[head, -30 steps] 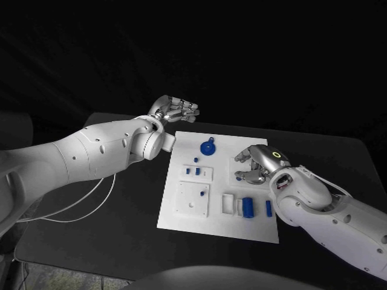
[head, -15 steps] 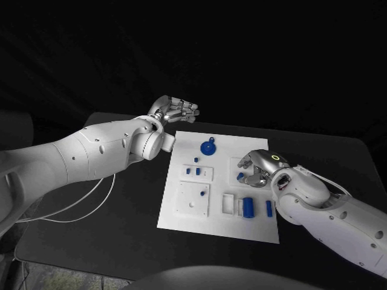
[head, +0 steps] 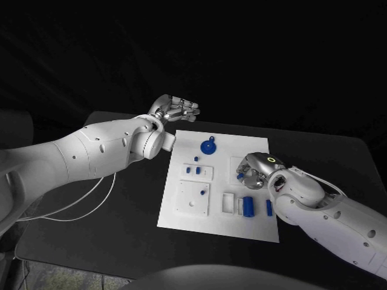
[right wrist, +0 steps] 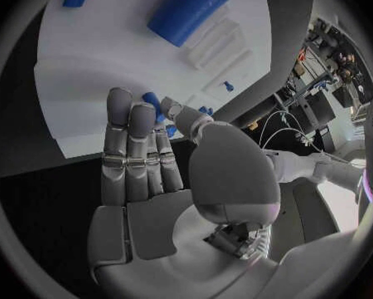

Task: Assemble the parts on the task board

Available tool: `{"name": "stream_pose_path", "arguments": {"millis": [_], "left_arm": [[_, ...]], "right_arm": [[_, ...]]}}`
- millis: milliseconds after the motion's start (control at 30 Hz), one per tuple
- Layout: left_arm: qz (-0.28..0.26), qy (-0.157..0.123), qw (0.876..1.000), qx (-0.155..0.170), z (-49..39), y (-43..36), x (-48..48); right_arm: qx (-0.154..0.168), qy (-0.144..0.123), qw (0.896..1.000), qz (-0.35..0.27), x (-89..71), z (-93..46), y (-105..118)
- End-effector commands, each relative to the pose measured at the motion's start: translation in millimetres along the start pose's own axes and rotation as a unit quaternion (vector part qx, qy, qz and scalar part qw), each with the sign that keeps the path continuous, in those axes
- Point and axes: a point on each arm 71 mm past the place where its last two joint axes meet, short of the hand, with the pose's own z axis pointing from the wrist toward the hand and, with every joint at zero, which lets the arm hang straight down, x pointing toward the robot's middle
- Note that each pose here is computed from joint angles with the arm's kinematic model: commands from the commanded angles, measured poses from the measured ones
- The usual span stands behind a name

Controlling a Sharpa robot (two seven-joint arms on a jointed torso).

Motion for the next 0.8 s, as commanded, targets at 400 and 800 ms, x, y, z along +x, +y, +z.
{"name": "stream_pose_path", "arguments": {"millis": [400, 800], "left_arm": [[-0.004, 0.01, 1.0, 0.005, 0.7, -1.7, 3.5], [-0.004, 0.01, 1.0, 0.004, 1.0, -1.4, 2.9]], "right_arm": [[0.001, -0.004, 1.0, -0.022, 7.3, 0.7, 5.2], [0.014, -0.049, 0.999, -0.007, 0.8, -1.8, 6.1]]}}
